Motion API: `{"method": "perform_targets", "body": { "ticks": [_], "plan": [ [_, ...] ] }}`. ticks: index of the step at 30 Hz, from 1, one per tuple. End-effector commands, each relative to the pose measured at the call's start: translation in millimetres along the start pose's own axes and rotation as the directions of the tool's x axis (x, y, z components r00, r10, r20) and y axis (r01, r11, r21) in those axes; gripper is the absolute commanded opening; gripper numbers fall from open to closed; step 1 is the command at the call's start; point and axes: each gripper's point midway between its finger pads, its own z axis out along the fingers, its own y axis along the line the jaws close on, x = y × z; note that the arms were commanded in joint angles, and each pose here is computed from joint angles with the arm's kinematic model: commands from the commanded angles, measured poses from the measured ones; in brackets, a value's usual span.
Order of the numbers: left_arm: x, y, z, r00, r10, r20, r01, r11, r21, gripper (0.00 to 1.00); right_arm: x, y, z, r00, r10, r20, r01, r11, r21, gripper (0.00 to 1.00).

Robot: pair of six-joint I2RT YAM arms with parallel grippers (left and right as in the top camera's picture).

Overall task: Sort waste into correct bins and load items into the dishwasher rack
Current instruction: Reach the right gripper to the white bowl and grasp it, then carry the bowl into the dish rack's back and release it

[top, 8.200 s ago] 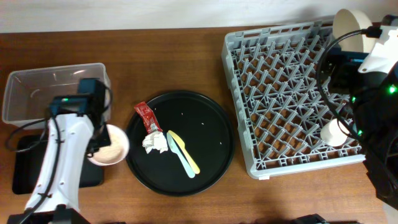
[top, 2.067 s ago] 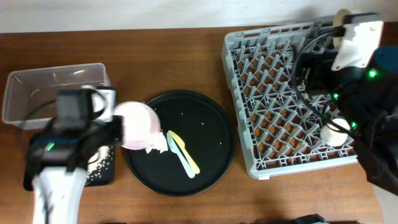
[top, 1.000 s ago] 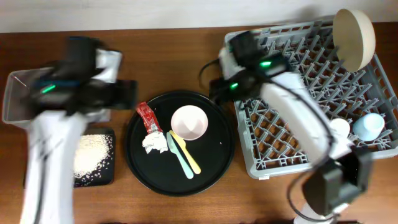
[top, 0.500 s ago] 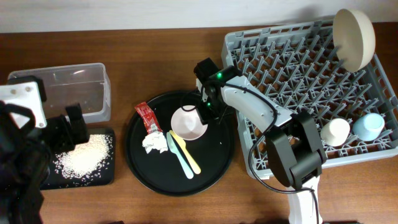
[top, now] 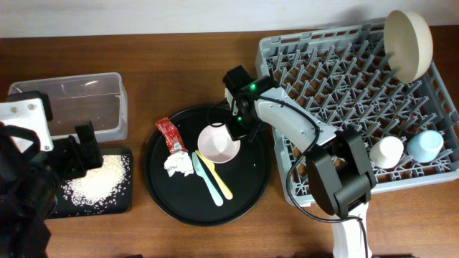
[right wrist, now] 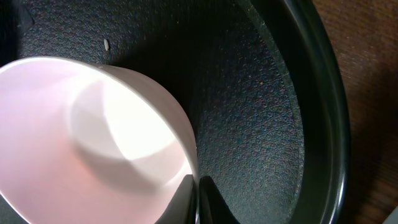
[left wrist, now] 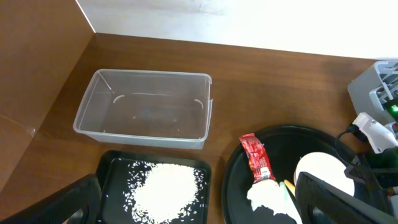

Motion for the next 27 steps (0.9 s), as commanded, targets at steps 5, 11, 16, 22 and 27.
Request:
{"method": "perform_targets", "body": {
  "ticks": [5, 11, 16, 22, 27],
  "plan": [
    [-1.3, 1.7, -2.5, 1.0, -0.003, 0.008, 0.003, 1.0, -0.006, 0.99, -27.9, 8.2, -78.1, 0.979, -0.014, 0.205, 0.007, 0.999, 0.034, 0.04],
    [-1.3, 1.7, -2.5, 1.0, -0.003, 0.008, 0.003, 1.0, -0.006, 0.99, -27.3, 2.9, -130.0, 0.954, -0.027, 0.3, -0.003, 0.995, 0.099, 0.04],
    [-1.3, 1.7, -2.5, 1.0, -0.003, 0.008, 0.003, 1.0, -0.006, 0.99, -28.2, -52.6, -184.4, 0.912, -0.054, 0.407, -0.134, 0.898, 0.42, 0.04],
    [-1.3, 1.7, -2.5, 1.0, -0.003, 0.008, 0.003, 1.0, -0.006, 0.99, -28.2, -113.9, -284.0, 0.841, -0.197, 0.504, -0.33, 0.551, 0.766, 0.04],
    [-1.2, 1.7, -2.5, 1.0, -0.003, 0.008, 0.003, 1.0, -0.006, 0.99, -25.5, -159.5, -330.2, 0.825, -0.2, 0.528, -0.48, 0.244, 0.842, 0.04]
  ]
}}
